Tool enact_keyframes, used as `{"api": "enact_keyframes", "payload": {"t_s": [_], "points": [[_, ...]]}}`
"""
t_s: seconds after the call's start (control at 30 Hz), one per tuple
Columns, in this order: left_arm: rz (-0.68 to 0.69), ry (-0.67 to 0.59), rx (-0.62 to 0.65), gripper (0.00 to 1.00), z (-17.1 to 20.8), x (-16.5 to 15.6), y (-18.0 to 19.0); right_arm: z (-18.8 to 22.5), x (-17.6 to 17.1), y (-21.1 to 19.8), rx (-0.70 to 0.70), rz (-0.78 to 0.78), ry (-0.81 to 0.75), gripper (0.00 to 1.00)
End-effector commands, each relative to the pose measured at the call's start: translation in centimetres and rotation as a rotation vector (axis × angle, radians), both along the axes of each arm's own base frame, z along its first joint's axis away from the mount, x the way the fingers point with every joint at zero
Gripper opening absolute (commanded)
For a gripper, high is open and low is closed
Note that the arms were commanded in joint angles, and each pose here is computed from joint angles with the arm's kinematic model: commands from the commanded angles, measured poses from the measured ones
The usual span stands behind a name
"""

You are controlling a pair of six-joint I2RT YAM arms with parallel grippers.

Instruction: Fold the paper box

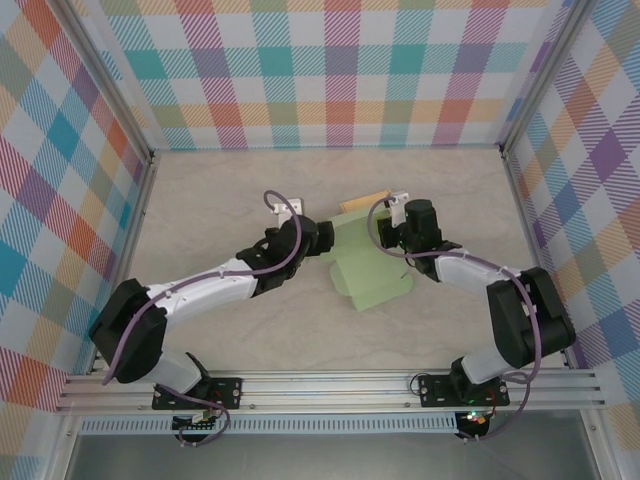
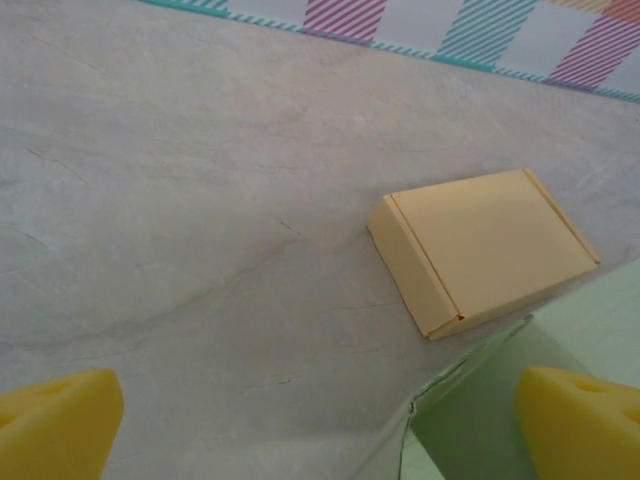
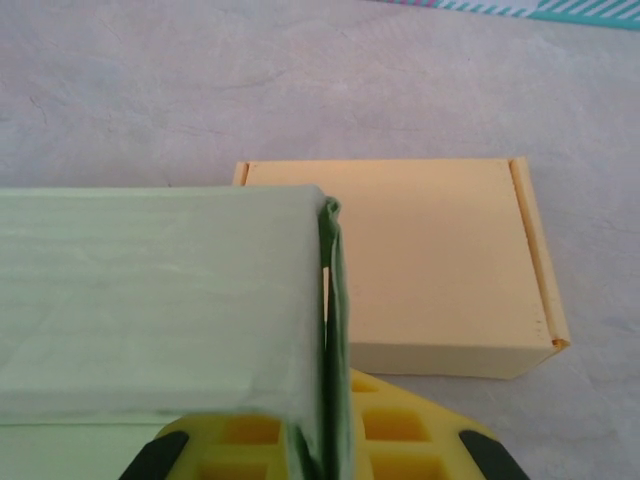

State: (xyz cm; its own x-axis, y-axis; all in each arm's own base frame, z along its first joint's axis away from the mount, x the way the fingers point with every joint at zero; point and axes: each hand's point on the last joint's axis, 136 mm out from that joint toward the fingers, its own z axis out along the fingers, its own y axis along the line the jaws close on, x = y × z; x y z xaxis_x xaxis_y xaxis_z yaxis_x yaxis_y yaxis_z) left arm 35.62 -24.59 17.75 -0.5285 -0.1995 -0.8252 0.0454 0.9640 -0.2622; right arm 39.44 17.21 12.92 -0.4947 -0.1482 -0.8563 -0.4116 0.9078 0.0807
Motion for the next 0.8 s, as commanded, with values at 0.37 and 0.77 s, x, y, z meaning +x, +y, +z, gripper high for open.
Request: {"api": "enact_keyframes", "payload": {"t_s": [0.37, 0.77], "points": [[-0.063, 0.004, -0.088, 1.00, -1.0, 1.7, -4.0, 1.4, -0.9, -1.5, -0.001, -0.029, -0.066, 0.00], [-0.144, -0.015, -0.226, 1.00, -1.7, 0.4, -8.2, 1.7, -1.2, -2.4, 0.011, -0.066, -0.090, 0.00]]}}
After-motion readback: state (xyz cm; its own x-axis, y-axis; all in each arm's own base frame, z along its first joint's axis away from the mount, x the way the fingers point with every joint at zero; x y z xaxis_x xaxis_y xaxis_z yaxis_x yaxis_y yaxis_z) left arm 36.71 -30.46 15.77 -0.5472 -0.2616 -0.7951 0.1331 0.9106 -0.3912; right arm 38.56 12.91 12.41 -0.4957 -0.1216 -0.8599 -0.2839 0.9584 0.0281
